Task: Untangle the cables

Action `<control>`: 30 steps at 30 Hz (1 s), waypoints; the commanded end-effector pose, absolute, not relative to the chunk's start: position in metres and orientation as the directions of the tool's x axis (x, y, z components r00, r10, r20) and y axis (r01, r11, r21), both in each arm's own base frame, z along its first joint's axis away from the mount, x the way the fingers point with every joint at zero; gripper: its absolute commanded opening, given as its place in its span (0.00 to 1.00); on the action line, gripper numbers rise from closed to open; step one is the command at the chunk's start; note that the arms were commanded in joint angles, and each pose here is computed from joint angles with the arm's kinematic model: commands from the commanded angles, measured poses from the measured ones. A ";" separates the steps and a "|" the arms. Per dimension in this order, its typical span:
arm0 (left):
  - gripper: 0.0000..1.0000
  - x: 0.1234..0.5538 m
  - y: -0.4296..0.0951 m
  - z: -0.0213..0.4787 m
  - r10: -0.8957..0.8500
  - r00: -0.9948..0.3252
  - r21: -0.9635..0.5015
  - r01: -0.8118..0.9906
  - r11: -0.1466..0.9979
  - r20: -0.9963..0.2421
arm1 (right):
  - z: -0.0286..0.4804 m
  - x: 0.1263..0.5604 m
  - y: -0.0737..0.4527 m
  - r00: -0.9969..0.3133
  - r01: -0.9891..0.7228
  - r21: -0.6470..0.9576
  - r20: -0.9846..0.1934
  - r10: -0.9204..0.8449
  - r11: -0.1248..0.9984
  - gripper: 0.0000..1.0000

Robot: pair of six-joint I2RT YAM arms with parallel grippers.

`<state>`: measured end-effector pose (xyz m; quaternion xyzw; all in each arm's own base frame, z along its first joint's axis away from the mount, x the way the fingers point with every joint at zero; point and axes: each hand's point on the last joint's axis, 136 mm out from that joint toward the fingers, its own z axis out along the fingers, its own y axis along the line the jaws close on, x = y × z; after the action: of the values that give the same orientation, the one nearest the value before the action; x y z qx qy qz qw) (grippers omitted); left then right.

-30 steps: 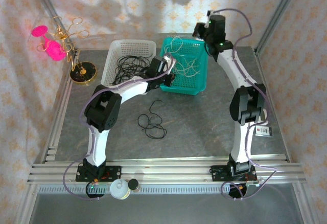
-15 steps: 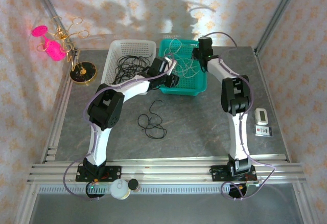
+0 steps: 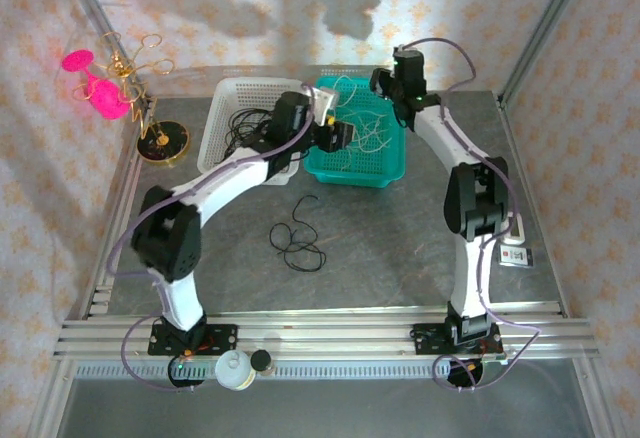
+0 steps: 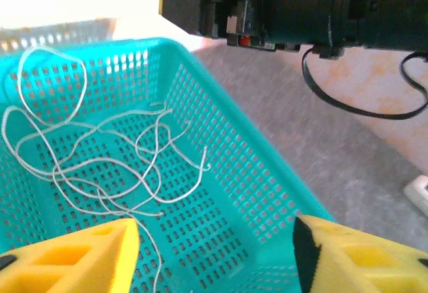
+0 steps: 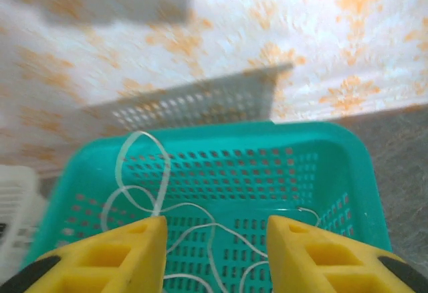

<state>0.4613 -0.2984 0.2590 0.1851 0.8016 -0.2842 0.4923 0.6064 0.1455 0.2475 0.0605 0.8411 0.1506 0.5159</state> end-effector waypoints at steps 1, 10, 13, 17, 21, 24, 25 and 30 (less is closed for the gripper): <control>0.60 0.431 -0.280 0.262 -0.045 -0.455 -0.311 0.531 0.788 -0.890 | 0.272 0.570 0.145 -0.458 -0.075 0.344 -0.845 0.274 0.936 0.45; 0.62 0.321 -0.184 0.165 -0.110 -0.657 -0.313 0.199 0.929 -0.746 | 0.246 0.405 0.192 -0.493 -0.202 0.436 -0.819 0.293 0.877 0.41; 0.64 0.293 -0.184 0.134 -0.120 -0.722 -0.352 0.180 0.919 -0.681 | 0.212 0.359 0.208 -0.566 -0.226 0.471 -0.776 0.279 0.853 0.40; 0.66 0.273 -0.199 0.103 -0.083 -0.786 -0.374 0.196 0.907 -0.613 | 0.183 0.329 0.208 -0.628 -0.215 0.470 -0.738 0.247 0.856 0.40; 0.65 0.274 -0.210 0.079 -0.049 -0.817 -0.360 0.199 0.911 -0.575 | 0.172 0.320 0.200 -0.644 -0.196 0.451 -0.729 0.233 0.871 0.40; 0.61 0.281 -0.212 0.066 -0.025 -0.817 -0.320 0.197 0.927 -0.576 | 0.180 0.315 0.197 -0.631 -0.204 0.461 -0.736 0.244 0.864 0.40; 0.59 0.284 -0.213 0.063 -0.017 -0.817 -0.311 0.200 0.929 -0.576 | 0.180 0.314 0.197 -0.631 -0.206 0.462 -0.736 0.244 0.862 0.40; 0.33 0.293 -0.217 0.055 0.000 -0.810 -0.286 0.207 0.936 -0.587 | 0.178 0.308 0.198 -0.646 -0.213 0.473 -0.725 0.240 0.855 0.39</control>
<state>0.2747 -0.2068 0.0395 0.0514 0.9481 -0.1660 0.2662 0.3129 0.2001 0.1806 0.0017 0.8643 0.2691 0.4250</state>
